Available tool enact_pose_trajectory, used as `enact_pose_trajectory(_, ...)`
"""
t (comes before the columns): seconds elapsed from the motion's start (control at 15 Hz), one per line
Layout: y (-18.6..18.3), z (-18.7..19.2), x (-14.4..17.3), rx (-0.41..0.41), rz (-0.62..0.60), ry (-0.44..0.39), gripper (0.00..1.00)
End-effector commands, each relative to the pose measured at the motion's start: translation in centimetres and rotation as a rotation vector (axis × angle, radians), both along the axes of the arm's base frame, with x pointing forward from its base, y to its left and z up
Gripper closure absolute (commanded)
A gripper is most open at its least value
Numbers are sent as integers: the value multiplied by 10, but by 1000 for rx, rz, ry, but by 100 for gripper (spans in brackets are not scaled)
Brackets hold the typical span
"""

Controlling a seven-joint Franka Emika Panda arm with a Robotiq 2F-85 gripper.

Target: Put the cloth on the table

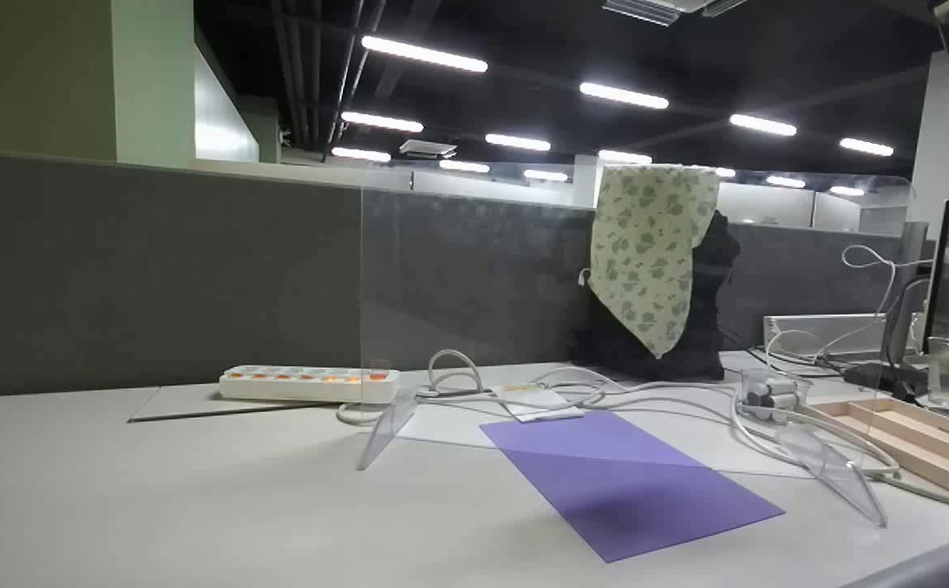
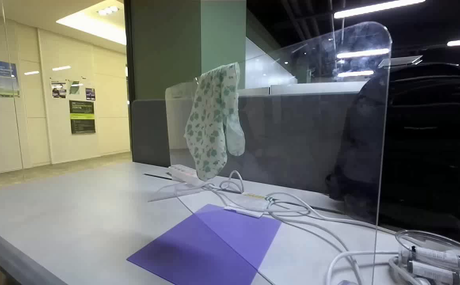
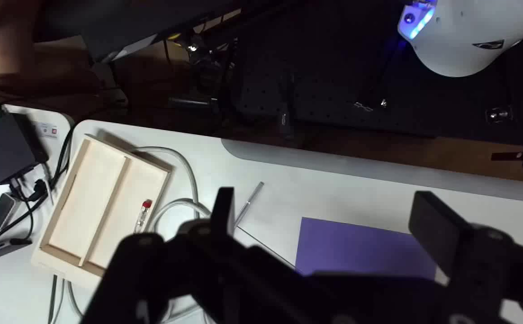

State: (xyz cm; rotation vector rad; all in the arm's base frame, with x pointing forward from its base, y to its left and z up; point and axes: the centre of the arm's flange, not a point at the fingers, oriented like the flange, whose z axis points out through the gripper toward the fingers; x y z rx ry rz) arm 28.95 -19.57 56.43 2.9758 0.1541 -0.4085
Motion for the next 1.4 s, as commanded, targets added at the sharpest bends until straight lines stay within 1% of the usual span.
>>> enact_pose_trajectory(0.0, 0, 0, 0, 0, 0, -1, 0)
enact_pose_trajectory(0.73, 0, 1, 0, -1, 0, -3, 0)
enact_pose_trajectory(0.8, 9, -2, 6, -15, -39, -51, 0)
enact_pose_trajectory(0.93, 25, -8, 16, -31, -68, -86, 0)
enact_pose_trajectory(1.07, 45, -17, 29, -59, -124, -149, 0)
enact_pose_trajectory(1.2, 66, -28, 44, -64, -163, -208, 0)
enact_pose_trajectory(1.33, 85, -38, 57, -69, -203, -286, 0)
